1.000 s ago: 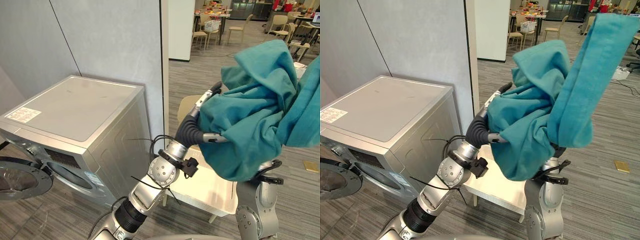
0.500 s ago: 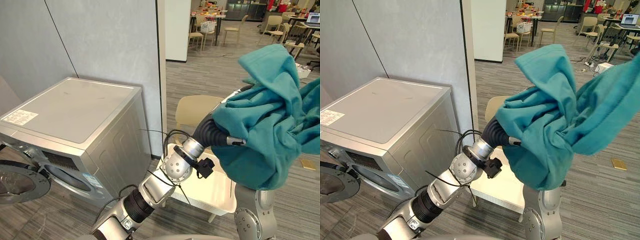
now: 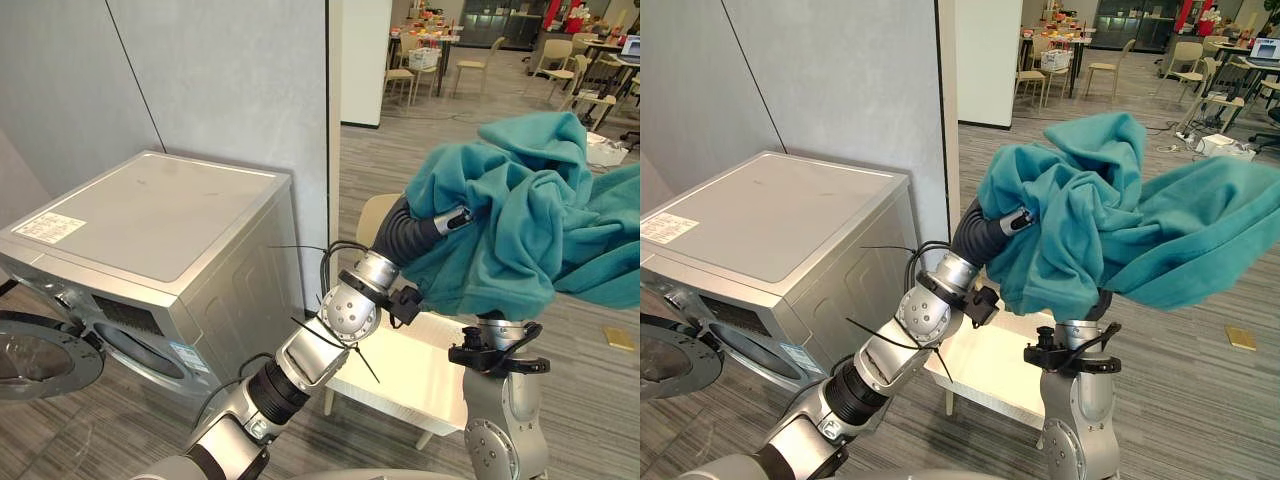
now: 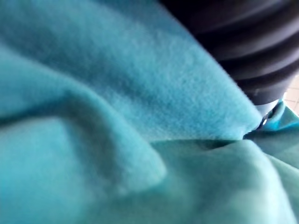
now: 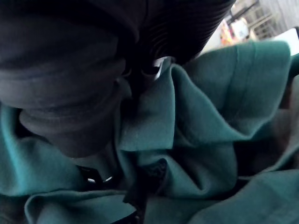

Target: Pick up the laundry basket with both hands and put the clothes into the washing machine.

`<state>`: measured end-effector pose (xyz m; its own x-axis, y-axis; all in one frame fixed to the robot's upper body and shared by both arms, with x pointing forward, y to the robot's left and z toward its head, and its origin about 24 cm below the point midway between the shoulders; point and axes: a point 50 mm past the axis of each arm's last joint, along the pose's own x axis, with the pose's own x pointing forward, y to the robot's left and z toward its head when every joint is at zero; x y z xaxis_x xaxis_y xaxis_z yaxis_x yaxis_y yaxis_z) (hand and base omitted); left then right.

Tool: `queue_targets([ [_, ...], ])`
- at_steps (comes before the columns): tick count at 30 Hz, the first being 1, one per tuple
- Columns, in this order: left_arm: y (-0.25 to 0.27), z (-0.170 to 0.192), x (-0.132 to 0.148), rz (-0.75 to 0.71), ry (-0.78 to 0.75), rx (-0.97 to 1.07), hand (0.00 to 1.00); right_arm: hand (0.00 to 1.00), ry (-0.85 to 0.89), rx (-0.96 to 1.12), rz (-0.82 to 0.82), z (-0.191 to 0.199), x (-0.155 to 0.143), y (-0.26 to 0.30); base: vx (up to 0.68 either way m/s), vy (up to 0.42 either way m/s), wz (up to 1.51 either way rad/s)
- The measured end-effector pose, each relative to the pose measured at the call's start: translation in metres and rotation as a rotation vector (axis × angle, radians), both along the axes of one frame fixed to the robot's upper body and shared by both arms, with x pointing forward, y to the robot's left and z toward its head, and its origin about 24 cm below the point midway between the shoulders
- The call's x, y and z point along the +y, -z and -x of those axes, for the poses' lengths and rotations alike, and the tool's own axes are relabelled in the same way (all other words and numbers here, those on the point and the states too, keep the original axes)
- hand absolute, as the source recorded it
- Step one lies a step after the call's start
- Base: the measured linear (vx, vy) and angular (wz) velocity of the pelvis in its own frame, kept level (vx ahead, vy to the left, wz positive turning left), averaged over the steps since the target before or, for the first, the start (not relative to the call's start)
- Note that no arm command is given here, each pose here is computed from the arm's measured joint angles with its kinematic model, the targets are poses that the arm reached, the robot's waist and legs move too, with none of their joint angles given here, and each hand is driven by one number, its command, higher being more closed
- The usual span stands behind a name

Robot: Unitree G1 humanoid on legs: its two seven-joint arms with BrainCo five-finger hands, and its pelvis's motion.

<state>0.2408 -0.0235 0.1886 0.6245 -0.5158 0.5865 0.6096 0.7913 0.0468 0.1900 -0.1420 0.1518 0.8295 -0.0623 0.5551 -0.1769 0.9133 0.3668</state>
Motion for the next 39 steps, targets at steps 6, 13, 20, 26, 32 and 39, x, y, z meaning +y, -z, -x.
queue_targets([
  [6,0.003,-0.001,0.0,-0.006,-0.005,0.011,1.0,0.0,0.018,0.018,-0.004,-0.001,-0.002,0.001,0.0,-0.001,0.05],
  [13,0.01,0.002,0.012,0.042,-0.048,0.056,1.0,0.0,0.059,0.047,0.007,-0.002,-0.006,0.004,0.0,0.0,0.0],
  [20,0.001,0.0,0.074,0.159,-0.296,0.021,1.0,0.0,0.274,0.047,-0.036,0.009,-0.041,0.002,0.0,-0.004,-0.06],
  [26,-0.013,0.015,0.162,0.274,-0.695,-0.087,1.0,0.0,0.437,0.07,-0.01,0.022,-0.07,0.005,0.01,0.0,-0.1],
  [32,-0.004,0.049,0.232,0.255,-1.087,-0.122,1.0,0.0,0.619,0.095,0.031,0.04,-0.103,0.007,0.01,0.0,0.02],
  [39,0.02,0.102,0.282,0.172,-1.461,-0.044,1.0,0.0,0.935,0.245,0.1,0.085,-0.144,0.021,0.0,-0.004,0.06],
])
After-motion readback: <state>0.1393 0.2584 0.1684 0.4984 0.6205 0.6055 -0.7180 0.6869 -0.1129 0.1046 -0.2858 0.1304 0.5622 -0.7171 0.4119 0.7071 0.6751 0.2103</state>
